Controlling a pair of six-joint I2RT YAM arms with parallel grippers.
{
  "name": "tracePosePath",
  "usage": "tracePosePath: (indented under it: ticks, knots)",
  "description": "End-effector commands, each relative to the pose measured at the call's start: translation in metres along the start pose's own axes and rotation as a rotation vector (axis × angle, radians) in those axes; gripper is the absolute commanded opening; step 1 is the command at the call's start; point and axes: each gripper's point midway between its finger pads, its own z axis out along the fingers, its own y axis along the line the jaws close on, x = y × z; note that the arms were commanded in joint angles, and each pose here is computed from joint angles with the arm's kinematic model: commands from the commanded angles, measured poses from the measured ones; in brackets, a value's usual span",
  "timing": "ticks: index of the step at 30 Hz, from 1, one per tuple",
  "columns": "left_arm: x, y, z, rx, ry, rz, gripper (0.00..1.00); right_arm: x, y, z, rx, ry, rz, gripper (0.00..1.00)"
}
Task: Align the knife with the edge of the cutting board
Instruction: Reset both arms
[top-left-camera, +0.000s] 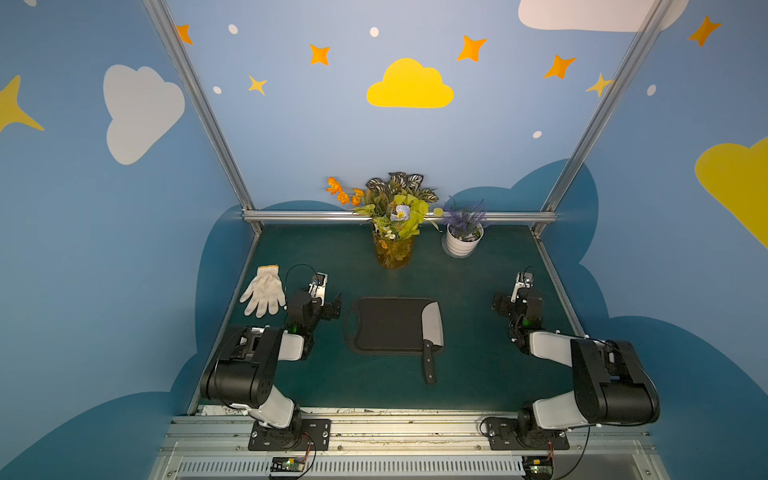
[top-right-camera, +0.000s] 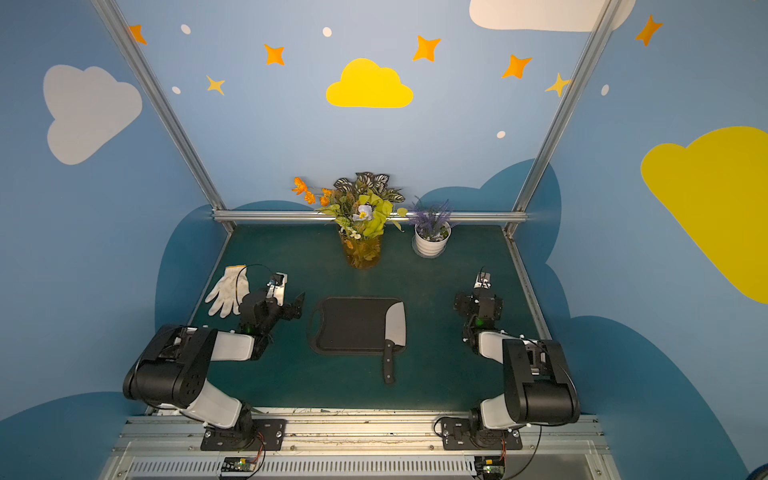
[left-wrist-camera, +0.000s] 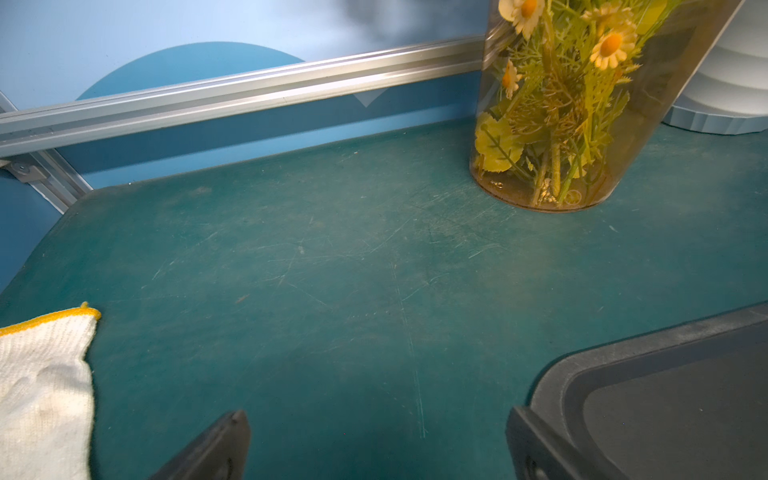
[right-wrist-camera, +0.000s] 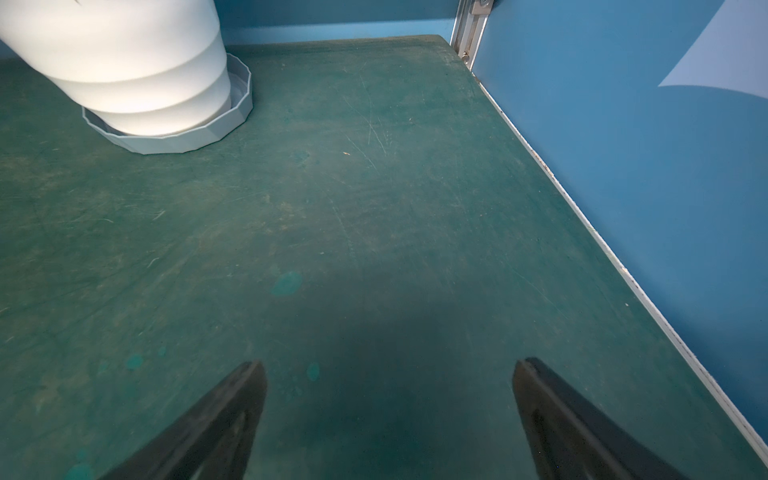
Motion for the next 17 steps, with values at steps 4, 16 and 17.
tracePosePath:
  ticks: [4,16,17]
  knots:
    - [-0.0038,-0.0014,-0.0018,0.004,-0.013,0.002,1.00,-0.0110,0.0003,0.0005,0.004,-0.040,0.007,0.98]
    - [-0.0037,-0.0011,-0.0016,0.004,-0.012,0.001,1.00,-0.0102,0.0007,0.0009,0.003,-0.036,0.006,0.98]
    - [-0.0040,-0.0009,-0.0015,0.004,-0.013,0.001,1.00,-0.0097,0.0009,0.0006,0.002,-0.035,0.005,0.98]
